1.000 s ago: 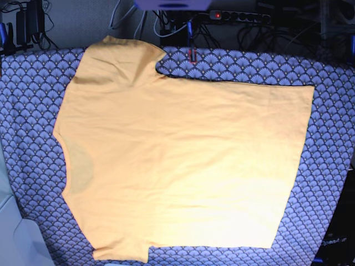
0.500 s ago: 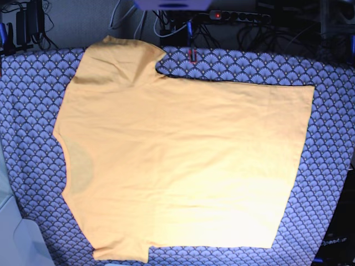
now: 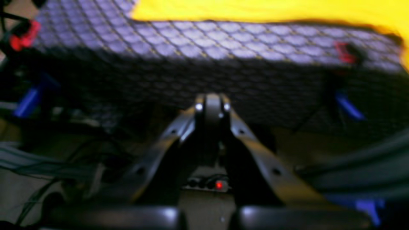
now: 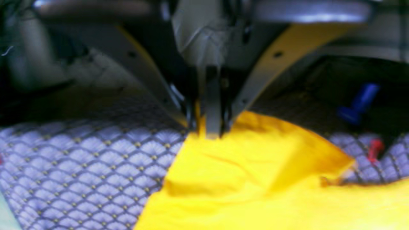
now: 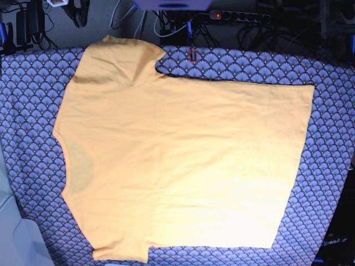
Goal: Fold the T-shirt properly
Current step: 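Move the right gripper to the shirt corner by the sleeve and grasp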
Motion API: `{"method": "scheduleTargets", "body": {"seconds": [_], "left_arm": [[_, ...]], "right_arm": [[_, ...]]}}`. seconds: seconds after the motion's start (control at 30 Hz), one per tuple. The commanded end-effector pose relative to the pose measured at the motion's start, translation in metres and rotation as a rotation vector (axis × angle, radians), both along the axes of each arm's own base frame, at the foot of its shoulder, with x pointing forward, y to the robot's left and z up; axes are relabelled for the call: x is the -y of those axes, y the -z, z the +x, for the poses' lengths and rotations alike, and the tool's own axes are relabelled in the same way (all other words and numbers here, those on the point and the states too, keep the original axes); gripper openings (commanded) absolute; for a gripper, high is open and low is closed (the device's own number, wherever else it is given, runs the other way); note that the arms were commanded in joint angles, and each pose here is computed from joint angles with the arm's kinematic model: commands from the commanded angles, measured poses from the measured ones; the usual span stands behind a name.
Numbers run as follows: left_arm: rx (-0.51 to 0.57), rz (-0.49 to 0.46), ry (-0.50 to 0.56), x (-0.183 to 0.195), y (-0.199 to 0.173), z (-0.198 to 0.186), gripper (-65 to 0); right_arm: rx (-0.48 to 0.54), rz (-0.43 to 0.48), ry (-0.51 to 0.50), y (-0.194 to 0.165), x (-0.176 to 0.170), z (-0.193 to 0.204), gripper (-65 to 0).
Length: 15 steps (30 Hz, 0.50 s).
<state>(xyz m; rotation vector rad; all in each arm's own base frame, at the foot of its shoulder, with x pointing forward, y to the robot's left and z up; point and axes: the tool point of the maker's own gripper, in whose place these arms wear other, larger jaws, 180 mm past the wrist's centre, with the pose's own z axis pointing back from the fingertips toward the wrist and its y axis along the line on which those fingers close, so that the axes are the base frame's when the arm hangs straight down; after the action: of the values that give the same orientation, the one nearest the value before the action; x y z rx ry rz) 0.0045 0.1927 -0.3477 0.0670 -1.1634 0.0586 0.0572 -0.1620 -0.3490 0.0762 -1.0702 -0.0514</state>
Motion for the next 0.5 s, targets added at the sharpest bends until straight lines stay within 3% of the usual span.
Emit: {"method": "scheduleTargets", "body": {"seconds": [0.0, 0.17, 0.47], "left_arm": [[0.022, -0.003, -0.02, -0.004, -0.013, 0.006, -65.0], [-0.035, -0.075, -0.156, -0.042, -0.025, 0.037, -65.0], [-0.097, -0.133, -0.284, -0.094, -0.017, 0.078, -65.0]], "right_arm": [[0.027, 0.035, -0.013, -0.009, -0.005, 0.01, -59.7], [-0.084, 0.113, -0.066, 0.006, -0.013, 0.043, -53.4], [-0.067, 0.232, -0.093, -0.005, 0.009, 0.077, -44.6]]}}
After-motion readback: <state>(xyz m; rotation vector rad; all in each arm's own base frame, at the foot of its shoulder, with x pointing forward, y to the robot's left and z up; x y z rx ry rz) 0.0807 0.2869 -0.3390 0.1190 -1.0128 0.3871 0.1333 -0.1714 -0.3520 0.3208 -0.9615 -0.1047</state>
